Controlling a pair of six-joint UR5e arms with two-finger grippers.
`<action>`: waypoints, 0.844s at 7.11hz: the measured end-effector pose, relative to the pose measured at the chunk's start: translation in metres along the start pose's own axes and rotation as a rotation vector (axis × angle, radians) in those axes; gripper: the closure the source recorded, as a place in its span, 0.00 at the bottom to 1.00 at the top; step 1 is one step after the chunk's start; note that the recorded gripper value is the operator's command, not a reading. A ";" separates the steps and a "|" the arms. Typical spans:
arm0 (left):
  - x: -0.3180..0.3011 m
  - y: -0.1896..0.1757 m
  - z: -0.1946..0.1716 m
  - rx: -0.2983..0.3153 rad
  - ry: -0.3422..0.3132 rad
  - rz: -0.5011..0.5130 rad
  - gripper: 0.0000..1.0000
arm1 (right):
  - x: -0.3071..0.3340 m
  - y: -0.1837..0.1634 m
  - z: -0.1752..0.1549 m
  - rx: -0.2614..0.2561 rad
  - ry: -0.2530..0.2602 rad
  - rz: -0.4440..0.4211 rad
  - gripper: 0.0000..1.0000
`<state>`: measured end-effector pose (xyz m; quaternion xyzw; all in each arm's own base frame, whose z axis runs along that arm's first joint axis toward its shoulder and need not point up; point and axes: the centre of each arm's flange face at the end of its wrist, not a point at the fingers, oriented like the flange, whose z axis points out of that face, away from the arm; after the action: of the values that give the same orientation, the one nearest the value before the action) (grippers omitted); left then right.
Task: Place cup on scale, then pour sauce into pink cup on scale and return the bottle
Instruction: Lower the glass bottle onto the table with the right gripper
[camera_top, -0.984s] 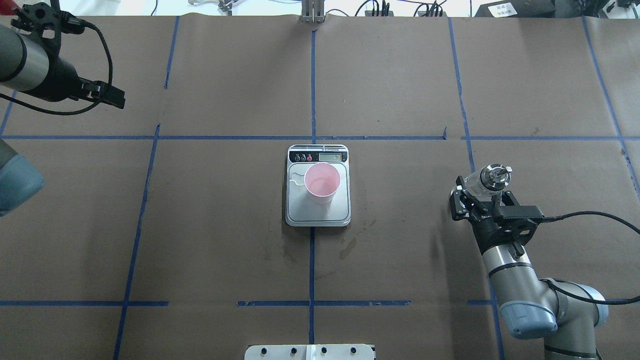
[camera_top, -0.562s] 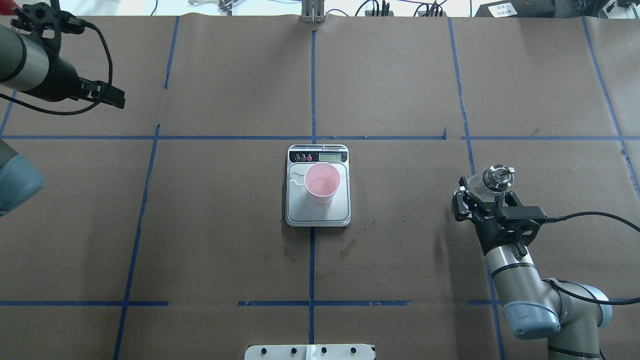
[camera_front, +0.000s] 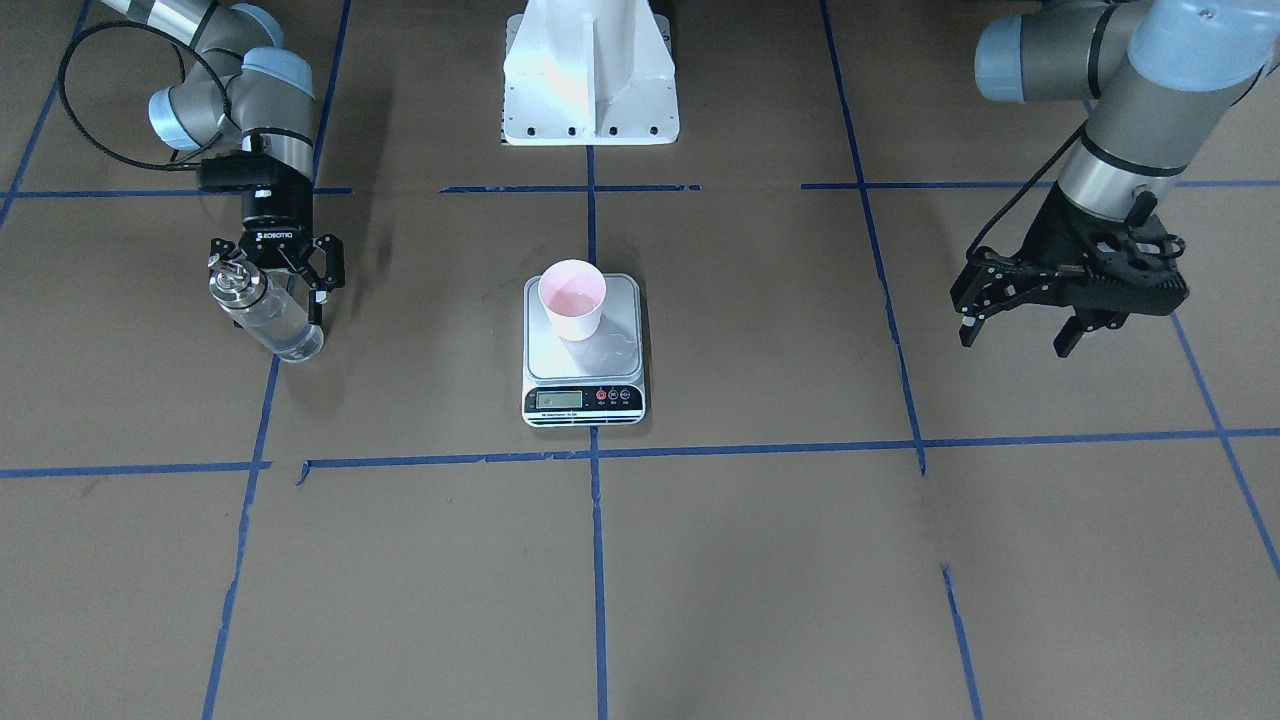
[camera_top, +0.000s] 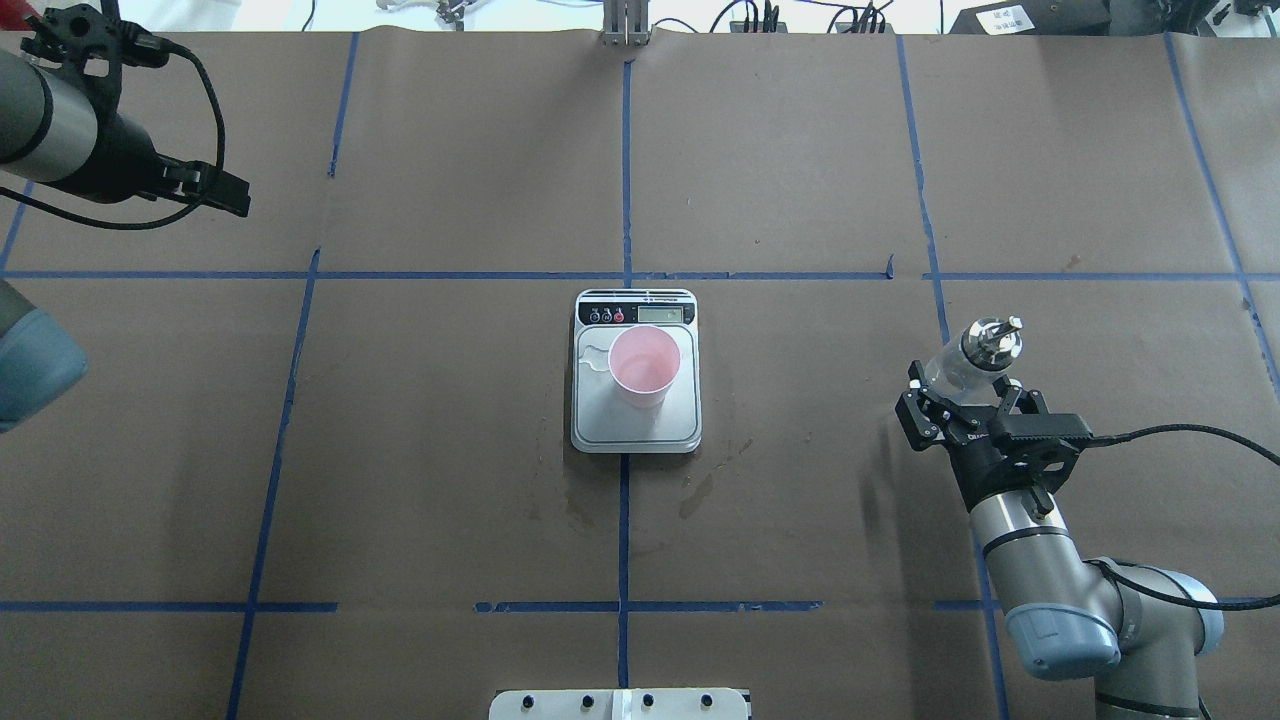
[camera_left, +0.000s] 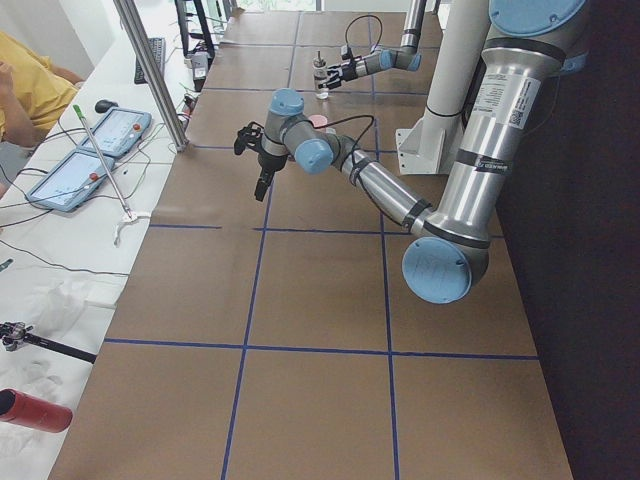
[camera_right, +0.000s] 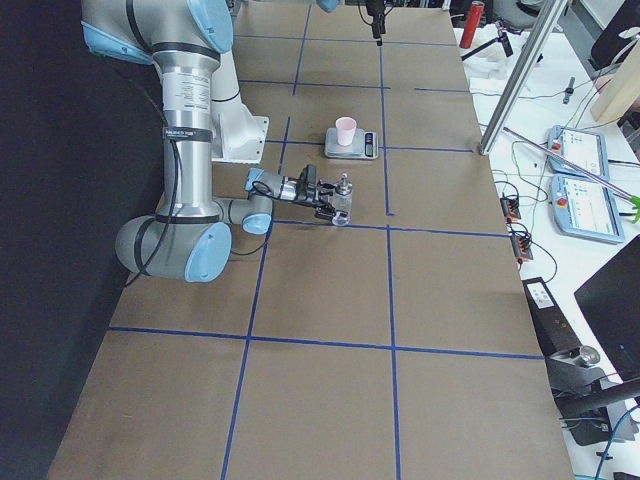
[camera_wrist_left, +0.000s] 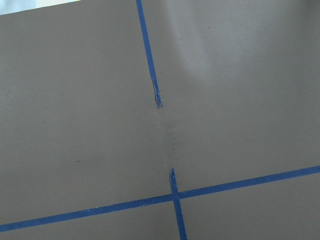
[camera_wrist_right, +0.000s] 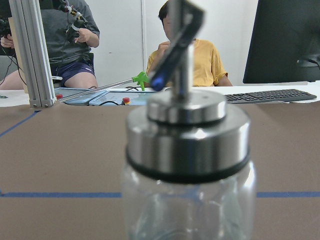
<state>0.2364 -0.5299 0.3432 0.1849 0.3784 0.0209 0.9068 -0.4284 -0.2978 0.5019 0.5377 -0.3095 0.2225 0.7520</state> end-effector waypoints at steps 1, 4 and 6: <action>0.000 0.000 -0.001 0.001 0.001 0.000 0.00 | 0.000 0.000 0.000 0.000 0.000 0.000 0.00; 0.000 0.004 -0.005 0.002 0.002 -0.004 0.00 | 0.007 0.003 -0.005 -0.004 -0.001 -0.012 0.00; -0.002 0.010 -0.011 0.005 0.004 -0.008 0.00 | 0.011 0.006 -0.016 -0.013 -0.013 -0.017 0.00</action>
<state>0.2285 -0.5178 0.3411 0.1859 0.3811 0.0168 0.9055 -0.4208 -0.2812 0.5102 0.5371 -0.3111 0.2107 0.7552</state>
